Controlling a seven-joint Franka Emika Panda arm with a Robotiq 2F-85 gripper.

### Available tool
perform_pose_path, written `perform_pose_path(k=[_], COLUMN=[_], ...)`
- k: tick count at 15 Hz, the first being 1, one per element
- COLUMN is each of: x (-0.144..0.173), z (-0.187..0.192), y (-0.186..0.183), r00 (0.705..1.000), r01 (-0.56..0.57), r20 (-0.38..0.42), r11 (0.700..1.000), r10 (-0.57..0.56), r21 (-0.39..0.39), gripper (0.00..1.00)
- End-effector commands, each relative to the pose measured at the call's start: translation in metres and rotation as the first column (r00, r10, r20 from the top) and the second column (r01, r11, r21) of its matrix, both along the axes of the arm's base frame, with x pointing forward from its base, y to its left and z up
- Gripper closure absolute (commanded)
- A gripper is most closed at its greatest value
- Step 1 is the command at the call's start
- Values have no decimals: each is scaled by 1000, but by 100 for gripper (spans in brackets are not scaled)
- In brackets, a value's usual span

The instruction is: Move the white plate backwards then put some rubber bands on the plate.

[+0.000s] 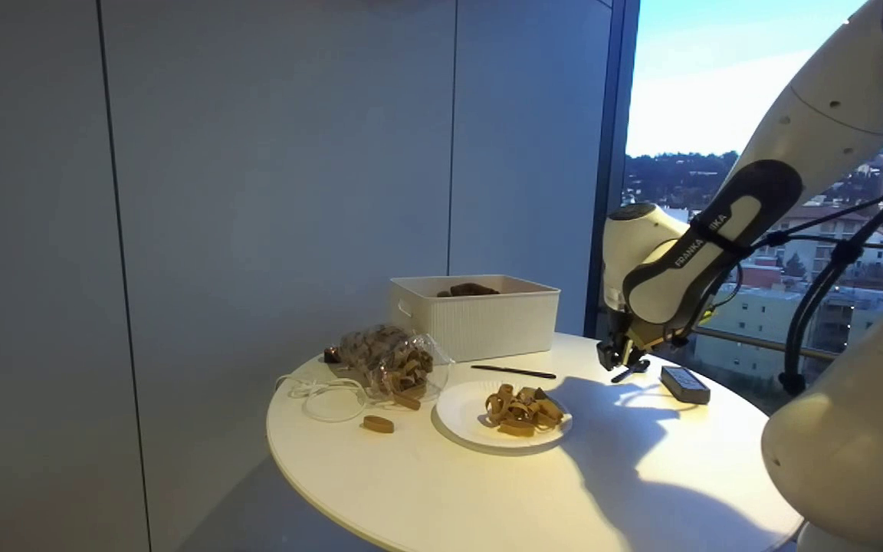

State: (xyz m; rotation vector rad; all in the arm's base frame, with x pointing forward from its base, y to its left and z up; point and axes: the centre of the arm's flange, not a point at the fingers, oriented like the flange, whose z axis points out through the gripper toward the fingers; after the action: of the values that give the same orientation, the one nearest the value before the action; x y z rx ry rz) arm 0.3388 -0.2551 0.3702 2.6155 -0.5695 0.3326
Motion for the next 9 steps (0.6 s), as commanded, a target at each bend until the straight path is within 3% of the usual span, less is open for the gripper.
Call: perform_pose_path(k=[1, 2, 3, 5, 7, 9], x=[-13, -11, -9, -1, 11, 25], z=[13, 10, 9, 6, 8, 16], y=[17, 20, 22, 24, 20, 15], r00=[986, 980, 973, 985, 991, 990], r01=[-164, -201, -231, -172, -106, 0], r20=[38, 39, 44, 48, 104, 142], r11=[981, 970, 956, 964, 980, 987], r10=[161, 198, 227, 166, 89, -23], r21=[105, 138, 179, 200, 167, 163], gripper=[93, 93, 68, 61, 46, 38])
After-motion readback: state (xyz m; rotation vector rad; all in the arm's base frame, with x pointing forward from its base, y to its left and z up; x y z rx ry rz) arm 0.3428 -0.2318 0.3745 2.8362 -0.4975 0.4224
